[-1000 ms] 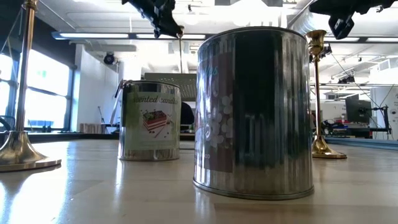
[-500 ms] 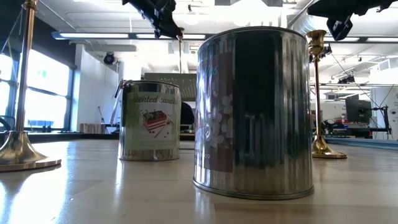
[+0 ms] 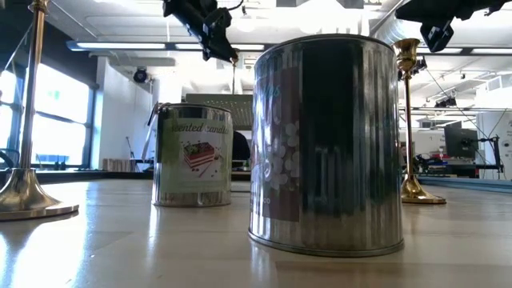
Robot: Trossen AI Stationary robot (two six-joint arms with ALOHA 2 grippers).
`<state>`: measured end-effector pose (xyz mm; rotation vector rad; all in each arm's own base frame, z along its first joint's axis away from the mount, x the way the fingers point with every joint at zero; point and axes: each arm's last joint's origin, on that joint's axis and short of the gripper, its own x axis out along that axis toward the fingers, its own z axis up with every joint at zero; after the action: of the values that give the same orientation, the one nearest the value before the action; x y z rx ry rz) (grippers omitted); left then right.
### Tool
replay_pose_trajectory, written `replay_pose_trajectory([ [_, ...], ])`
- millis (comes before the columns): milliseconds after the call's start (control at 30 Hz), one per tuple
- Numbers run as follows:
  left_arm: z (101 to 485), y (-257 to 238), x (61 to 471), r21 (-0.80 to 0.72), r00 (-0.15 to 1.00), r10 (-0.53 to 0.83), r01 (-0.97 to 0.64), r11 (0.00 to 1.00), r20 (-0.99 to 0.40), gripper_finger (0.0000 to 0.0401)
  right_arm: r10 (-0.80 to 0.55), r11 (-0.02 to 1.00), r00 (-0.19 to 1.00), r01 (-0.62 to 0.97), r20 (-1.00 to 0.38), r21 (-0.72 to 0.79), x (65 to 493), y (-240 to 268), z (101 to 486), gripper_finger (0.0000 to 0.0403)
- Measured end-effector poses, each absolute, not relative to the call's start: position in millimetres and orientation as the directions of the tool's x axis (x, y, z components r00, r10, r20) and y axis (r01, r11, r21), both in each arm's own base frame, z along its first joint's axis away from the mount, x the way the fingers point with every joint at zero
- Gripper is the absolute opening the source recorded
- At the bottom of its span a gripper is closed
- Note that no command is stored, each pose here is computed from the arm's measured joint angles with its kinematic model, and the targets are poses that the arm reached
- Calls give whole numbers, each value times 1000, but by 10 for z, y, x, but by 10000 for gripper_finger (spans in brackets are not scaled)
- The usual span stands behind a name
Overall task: Pick & Place candle stick holders
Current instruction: Put the top gold candle holder on the shelf
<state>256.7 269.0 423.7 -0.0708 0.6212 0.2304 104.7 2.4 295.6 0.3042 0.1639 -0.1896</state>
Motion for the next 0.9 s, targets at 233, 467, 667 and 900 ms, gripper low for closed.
replay_pose_trajectory([
  [233, 4227, 2699, 2575, 4, 786, 195, -238, 971, -587, 112, -160, 937, 969, 210, -190, 279, 1047, 24, 2955, 5],
  [467, 4226, 2704, 2573, -6, 778, 211, -266, 964, -591, 128, -160, 938, 967, 211, -196, 274, 1045, 24, 2949, 5],
  [667, 4226, 2705, 2573, -4, 777, 213, -267, 964, -592, 130, -160, 939, 967, 211, -196, 273, 1045, 24, 2949, 5],
  [900, 4225, 2705, 2573, -4, 776, 214, -268, 963, -593, 131, -160, 939, 967, 211, -196, 273, 1045, 24, 2949, 5],
])
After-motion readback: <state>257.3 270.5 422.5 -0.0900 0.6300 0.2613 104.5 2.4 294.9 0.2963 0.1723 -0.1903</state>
